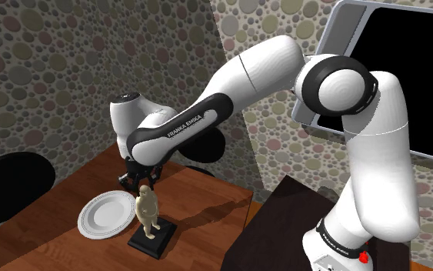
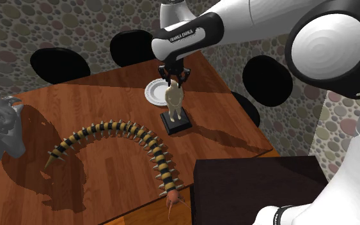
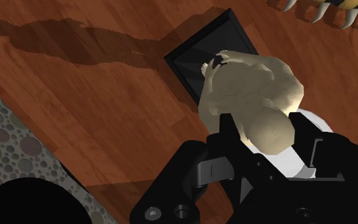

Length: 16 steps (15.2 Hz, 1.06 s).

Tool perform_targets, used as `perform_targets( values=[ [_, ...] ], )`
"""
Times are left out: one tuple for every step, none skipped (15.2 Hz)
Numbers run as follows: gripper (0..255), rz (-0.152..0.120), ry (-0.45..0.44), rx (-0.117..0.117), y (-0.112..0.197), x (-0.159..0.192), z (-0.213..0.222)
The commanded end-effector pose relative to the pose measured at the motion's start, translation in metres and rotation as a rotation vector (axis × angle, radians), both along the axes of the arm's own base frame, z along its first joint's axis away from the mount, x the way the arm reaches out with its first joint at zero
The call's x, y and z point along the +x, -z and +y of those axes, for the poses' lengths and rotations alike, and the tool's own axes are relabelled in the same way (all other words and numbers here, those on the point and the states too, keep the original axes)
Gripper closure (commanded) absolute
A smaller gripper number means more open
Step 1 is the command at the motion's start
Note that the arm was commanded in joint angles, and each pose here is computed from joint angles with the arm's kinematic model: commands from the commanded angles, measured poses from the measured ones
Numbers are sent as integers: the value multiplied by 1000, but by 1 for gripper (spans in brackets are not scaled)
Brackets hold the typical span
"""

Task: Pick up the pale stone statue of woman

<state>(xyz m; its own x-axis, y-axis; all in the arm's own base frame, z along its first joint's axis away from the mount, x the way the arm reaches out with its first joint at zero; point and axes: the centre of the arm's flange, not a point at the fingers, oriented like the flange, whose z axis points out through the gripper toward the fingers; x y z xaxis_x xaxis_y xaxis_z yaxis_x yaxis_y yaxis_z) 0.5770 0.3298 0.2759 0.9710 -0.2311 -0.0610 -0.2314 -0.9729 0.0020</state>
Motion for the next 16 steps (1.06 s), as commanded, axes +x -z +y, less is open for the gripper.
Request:
perform_targets(
  values=[
    [255,-1,0,0,-9,0,0],
    [255,-1,0,0,-14,0,0],
    [255,-1,0,0,-19,0,0],
    [255,-1,0,0,-24,0,0],
    [255,-1,0,0,-30,0,0],
    [255,-1,0,0,-35,0,0],
    [255,-1,0,0,-40,0,0],
    [255,-1,0,0,-46,0,0],
    [255,-1,0,0,-51,0,0],
    [255,-1,0,0,-56,0,0],
    [255,-1,0,0,-61,0,0],
    [255,-1,0,0,-67,0,0],
    [255,-1,0,0,-72,0,0],
    [255,-1,0,0,-77,0,0],
    [255,-1,0,0,-78,0,0],
    [255,-1,0,0,-78,0,0]
  ],
)
